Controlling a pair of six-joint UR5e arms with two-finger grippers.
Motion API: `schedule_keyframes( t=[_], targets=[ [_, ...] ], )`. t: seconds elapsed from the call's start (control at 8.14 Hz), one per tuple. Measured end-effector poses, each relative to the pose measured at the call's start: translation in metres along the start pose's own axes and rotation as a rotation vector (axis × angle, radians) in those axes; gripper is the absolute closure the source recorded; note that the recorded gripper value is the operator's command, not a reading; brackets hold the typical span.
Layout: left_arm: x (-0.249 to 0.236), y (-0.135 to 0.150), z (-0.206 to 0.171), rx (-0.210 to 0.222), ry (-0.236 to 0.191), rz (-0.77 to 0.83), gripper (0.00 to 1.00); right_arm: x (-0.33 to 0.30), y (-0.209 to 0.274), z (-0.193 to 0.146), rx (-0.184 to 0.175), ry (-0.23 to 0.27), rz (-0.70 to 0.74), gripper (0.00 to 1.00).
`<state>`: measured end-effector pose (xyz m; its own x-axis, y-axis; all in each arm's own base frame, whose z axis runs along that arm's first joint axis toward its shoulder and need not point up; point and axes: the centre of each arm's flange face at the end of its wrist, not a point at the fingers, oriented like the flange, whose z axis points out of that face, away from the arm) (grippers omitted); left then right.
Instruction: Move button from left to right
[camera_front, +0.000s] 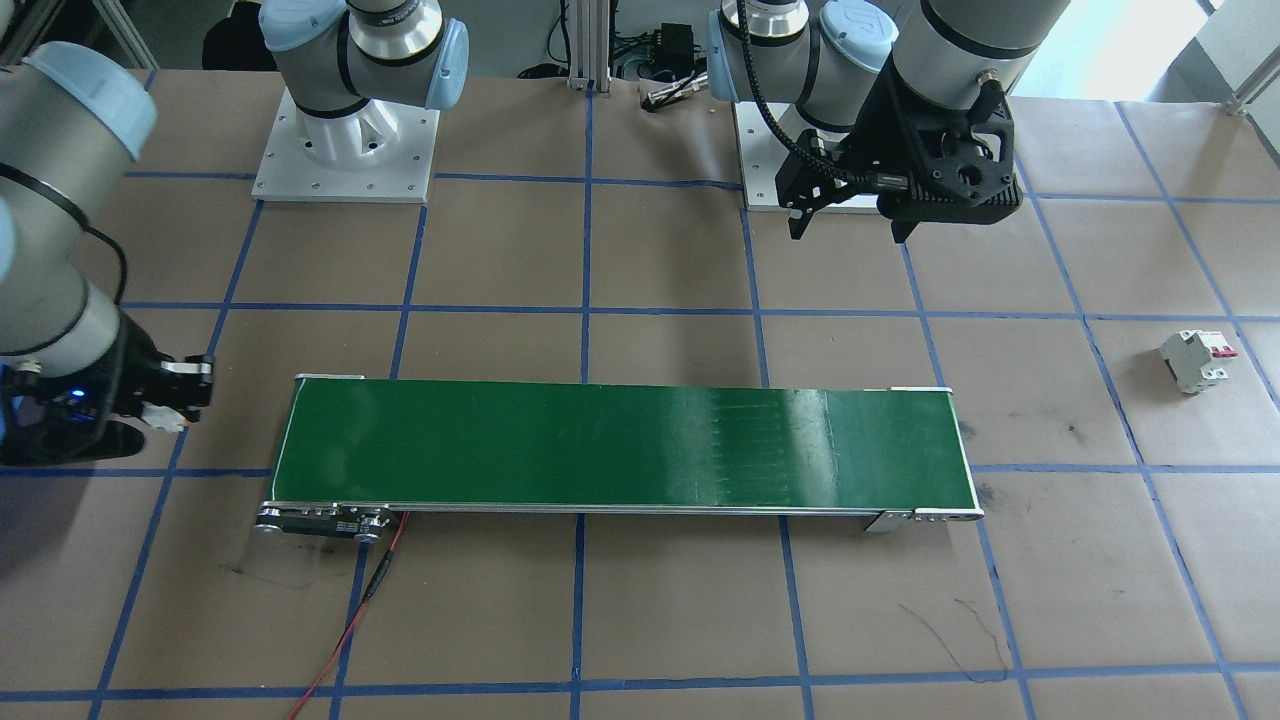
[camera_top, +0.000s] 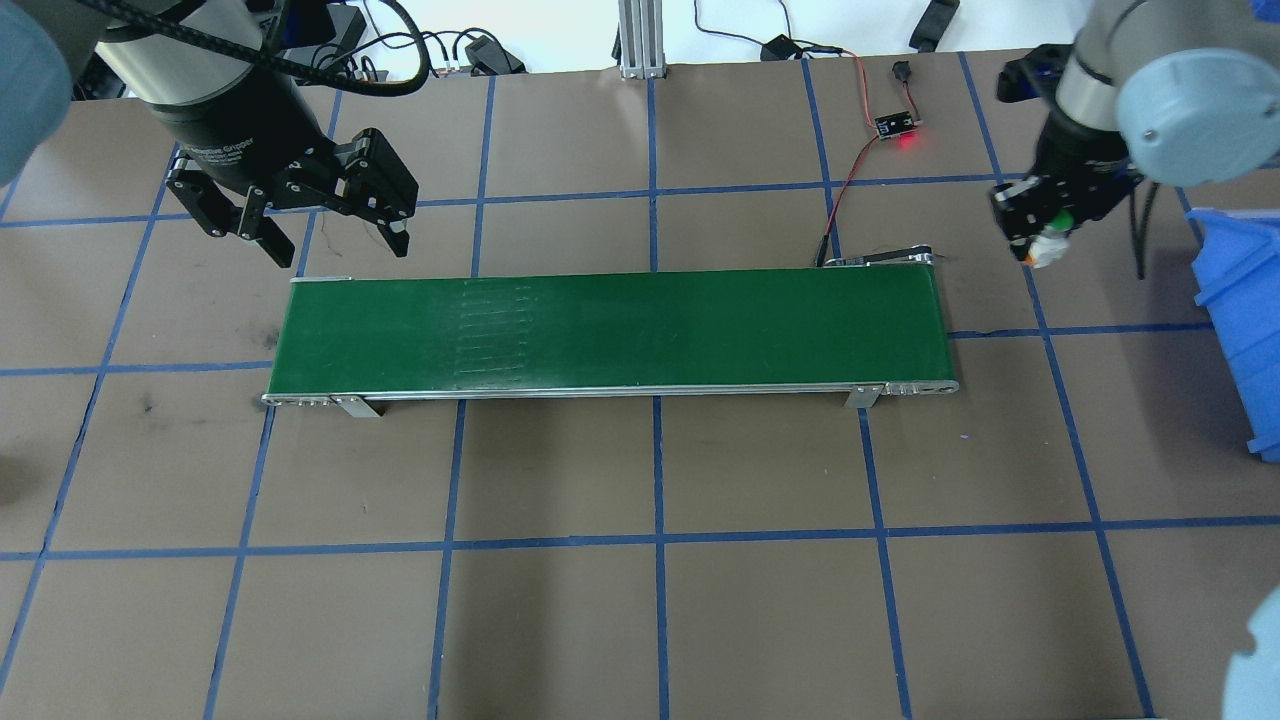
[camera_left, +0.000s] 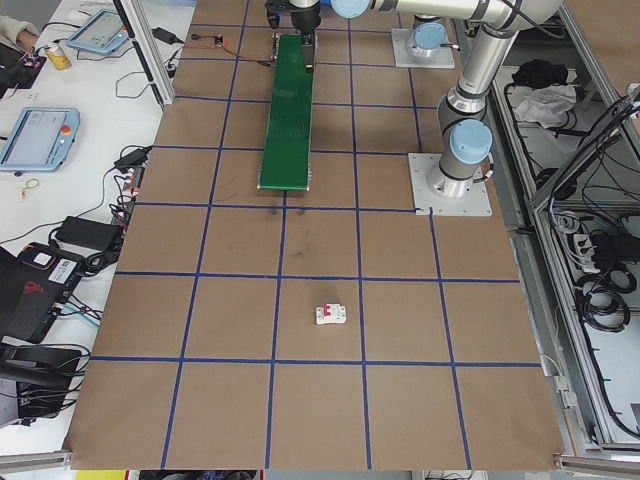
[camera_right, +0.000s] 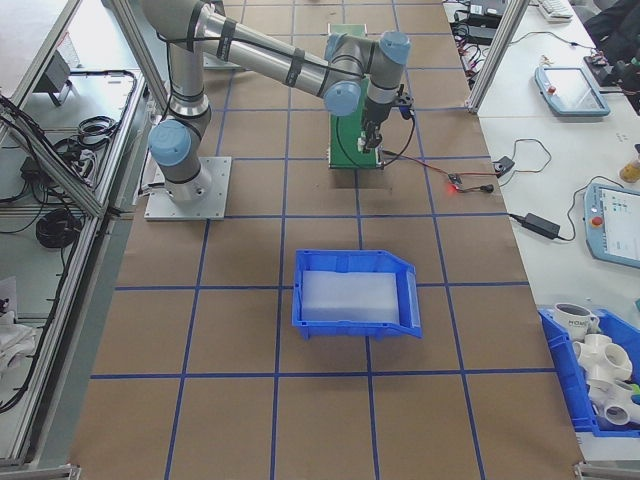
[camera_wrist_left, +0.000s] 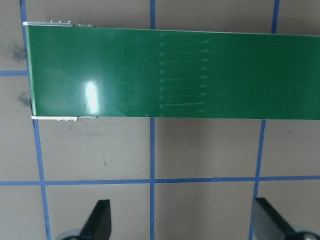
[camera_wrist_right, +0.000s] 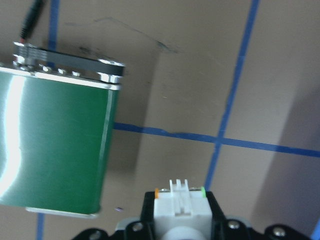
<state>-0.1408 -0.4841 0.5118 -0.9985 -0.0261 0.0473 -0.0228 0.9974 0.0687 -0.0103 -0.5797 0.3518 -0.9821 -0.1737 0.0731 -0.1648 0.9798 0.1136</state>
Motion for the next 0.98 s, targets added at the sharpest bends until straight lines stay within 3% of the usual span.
schedule_keyframes(
  t=[0.25,0.49,0.74,0.98],
  targets=[
    [0.001,0.0,0.001,-0.001,0.002,0.001,0.0,0.105,0.041,-0.016,0.004,0.038,-0.135,1.0],
    [0.001,0.001,-0.001,0.002,0.001,0.001,0.0,0.213,0.093,-0.007,0.006,0.06,-0.267,1.0],
    [0.001,0.002,-0.002,0.005,-0.001,0.002,0.0,0.298,0.128,0.034,0.017,0.066,-0.519,0.94],
    [0.001,0.003,-0.002,0.007,-0.003,0.003,0.0,0.341,0.122,0.098,0.035,0.079,-0.866,0.85]
  ],
)
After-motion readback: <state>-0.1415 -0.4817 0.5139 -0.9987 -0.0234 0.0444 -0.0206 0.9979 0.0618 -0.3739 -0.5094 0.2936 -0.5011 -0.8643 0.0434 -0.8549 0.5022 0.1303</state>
